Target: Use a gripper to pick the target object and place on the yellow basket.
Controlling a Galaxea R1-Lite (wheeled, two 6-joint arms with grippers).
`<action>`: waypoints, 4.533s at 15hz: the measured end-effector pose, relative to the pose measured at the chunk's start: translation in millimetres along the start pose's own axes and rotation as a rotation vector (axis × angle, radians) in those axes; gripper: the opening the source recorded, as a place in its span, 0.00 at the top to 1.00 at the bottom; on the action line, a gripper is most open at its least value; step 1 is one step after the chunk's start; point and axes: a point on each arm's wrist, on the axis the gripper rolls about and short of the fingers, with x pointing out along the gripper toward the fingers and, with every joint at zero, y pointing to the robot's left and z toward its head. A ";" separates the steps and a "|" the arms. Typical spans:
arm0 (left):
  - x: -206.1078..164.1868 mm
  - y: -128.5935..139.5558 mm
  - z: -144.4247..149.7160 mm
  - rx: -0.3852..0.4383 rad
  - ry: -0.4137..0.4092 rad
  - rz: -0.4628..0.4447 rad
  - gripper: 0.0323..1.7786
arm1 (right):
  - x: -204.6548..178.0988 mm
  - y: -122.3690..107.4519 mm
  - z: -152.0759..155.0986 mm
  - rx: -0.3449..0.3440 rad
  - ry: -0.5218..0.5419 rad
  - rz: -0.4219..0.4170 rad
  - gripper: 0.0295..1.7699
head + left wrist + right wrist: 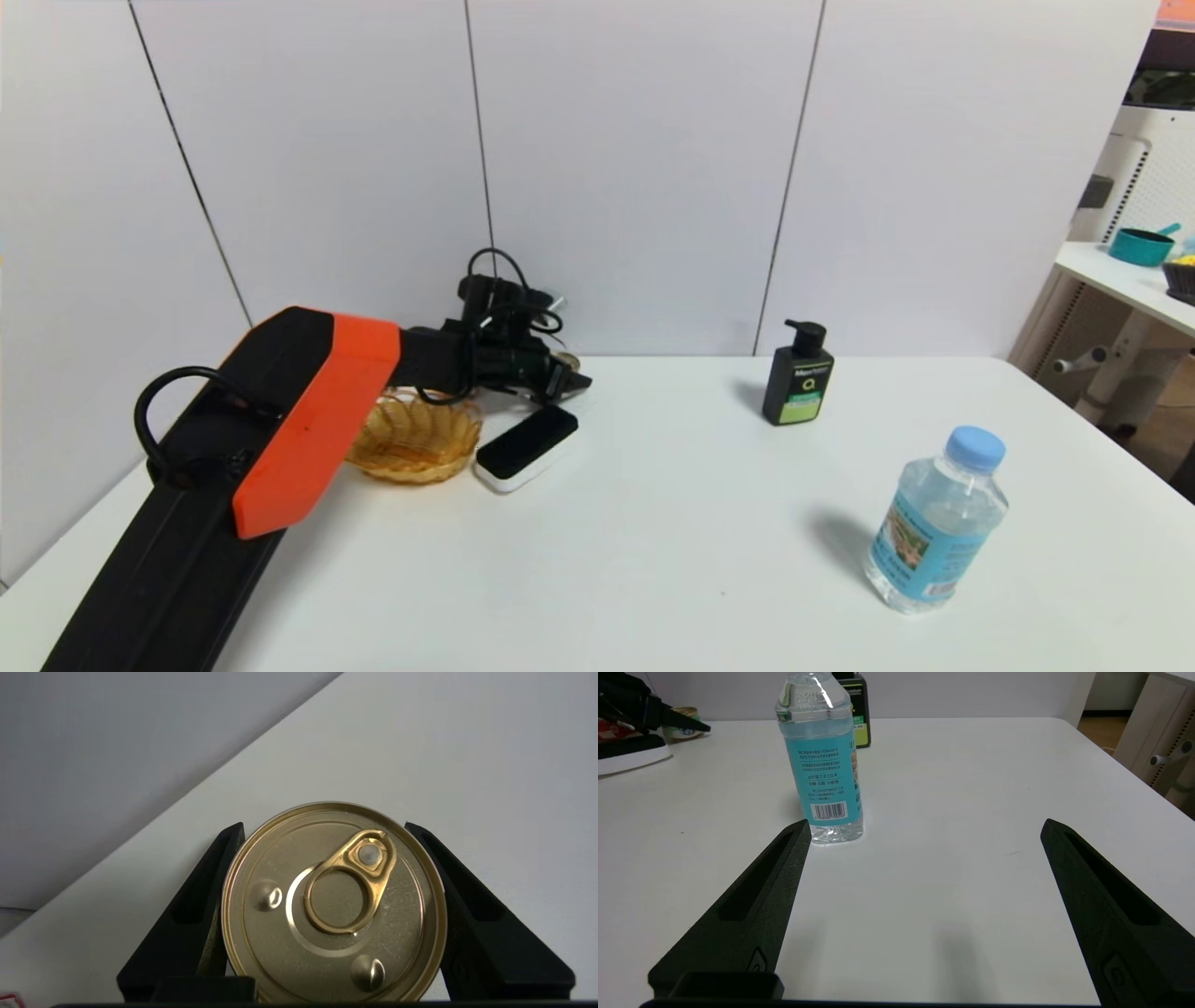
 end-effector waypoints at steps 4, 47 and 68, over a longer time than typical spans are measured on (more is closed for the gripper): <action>-34.8 -5.1 39.4 0.023 -0.060 0.018 0.35 | 0.0 0.0 0.0 0.000 0.000 0.000 0.04; -203.2 -37.9 -36.3 -0.156 0.052 0.318 0.31 | 0.0 0.0 0.0 0.000 0.000 0.000 0.04; -384.7 -101.8 63.4 0.020 -0.309 0.639 0.06 | 0.0 0.0 0.0 0.000 0.000 0.000 0.04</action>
